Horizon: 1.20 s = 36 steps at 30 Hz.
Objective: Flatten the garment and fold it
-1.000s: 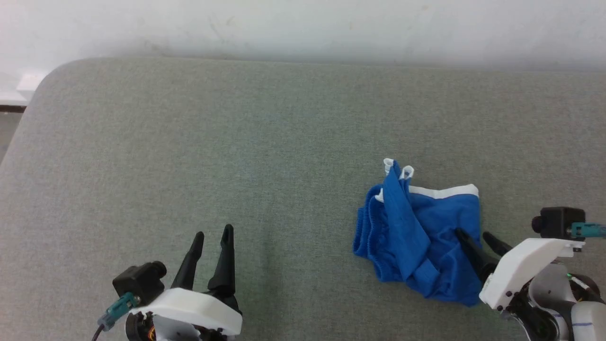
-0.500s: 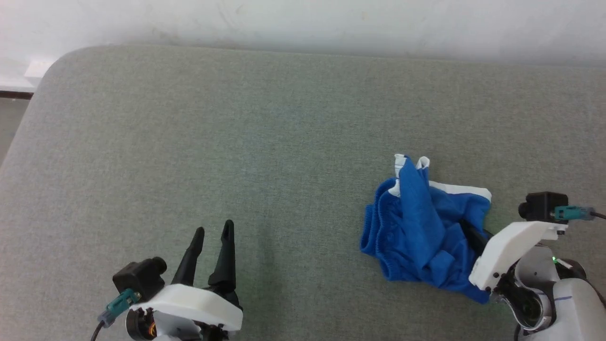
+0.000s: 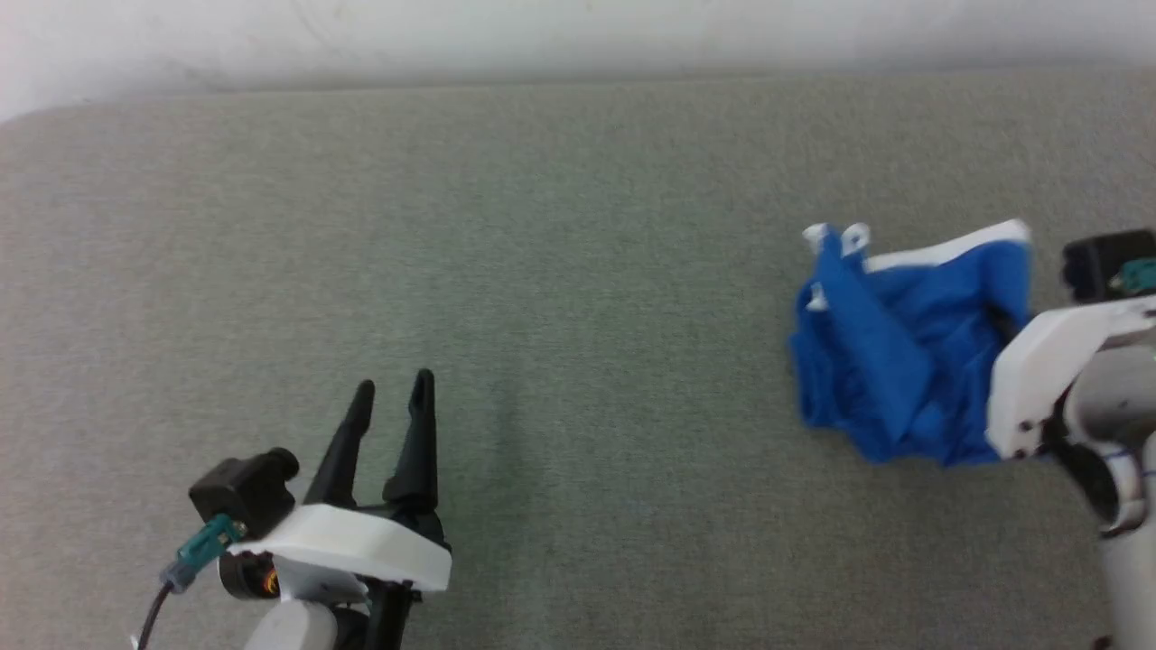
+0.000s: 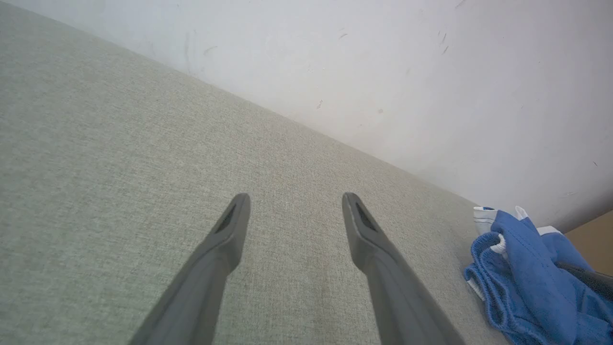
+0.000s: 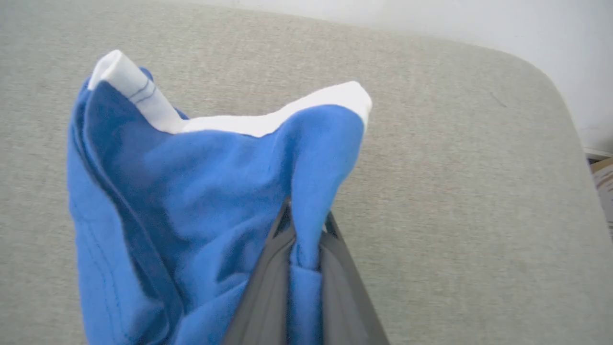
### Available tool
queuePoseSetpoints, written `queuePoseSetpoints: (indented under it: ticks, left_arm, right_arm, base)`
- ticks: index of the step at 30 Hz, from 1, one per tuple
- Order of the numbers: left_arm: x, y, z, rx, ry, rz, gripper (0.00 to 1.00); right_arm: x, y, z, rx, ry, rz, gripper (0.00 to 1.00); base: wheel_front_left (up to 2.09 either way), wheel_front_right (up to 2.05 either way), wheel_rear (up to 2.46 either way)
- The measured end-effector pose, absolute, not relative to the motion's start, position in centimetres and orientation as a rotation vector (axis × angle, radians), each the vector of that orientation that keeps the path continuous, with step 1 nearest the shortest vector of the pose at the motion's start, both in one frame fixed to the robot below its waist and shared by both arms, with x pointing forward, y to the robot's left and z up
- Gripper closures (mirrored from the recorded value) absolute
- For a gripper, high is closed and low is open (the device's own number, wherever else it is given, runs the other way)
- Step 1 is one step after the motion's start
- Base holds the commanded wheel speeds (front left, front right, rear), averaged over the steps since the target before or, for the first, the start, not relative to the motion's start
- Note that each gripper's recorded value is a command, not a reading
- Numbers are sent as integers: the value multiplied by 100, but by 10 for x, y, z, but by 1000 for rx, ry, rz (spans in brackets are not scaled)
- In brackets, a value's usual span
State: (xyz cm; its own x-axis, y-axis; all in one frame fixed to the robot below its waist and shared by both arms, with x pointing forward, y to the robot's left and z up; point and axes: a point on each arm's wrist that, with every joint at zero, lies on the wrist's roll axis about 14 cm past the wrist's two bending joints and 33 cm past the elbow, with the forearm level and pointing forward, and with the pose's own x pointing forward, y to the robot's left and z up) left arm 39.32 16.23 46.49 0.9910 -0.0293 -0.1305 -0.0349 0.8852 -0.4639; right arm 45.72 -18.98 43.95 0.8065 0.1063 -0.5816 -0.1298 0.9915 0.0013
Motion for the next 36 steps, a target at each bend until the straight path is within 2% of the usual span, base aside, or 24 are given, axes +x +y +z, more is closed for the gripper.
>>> queuePoseSetpoints:
  ticks: [6, 14, 27, 36]
  left_arm:
    - [419, 147, 460, -456, 149, -62, 0]
    - [448, 127, 450, -439, 171, -139, 0]
    - [471, 114, 426, -381, 198, -197, 0]
    - [480, 115, 421, -301, 164, -210, 0]
  right_arm:
    - [466, -247, 444, -229, 650, 55, 100]
    - [467, -317, 438, -317, 696, -68, 100]
    - [475, -393, 430, -482, 707, -209, 100]
    - [481, -417, 422, -590, 716, -240, 100]
  base:
    - [0, 0, 0]
    - [0, 0, 0]
    - [0, 0, 0]
    - [0, 0, 0]
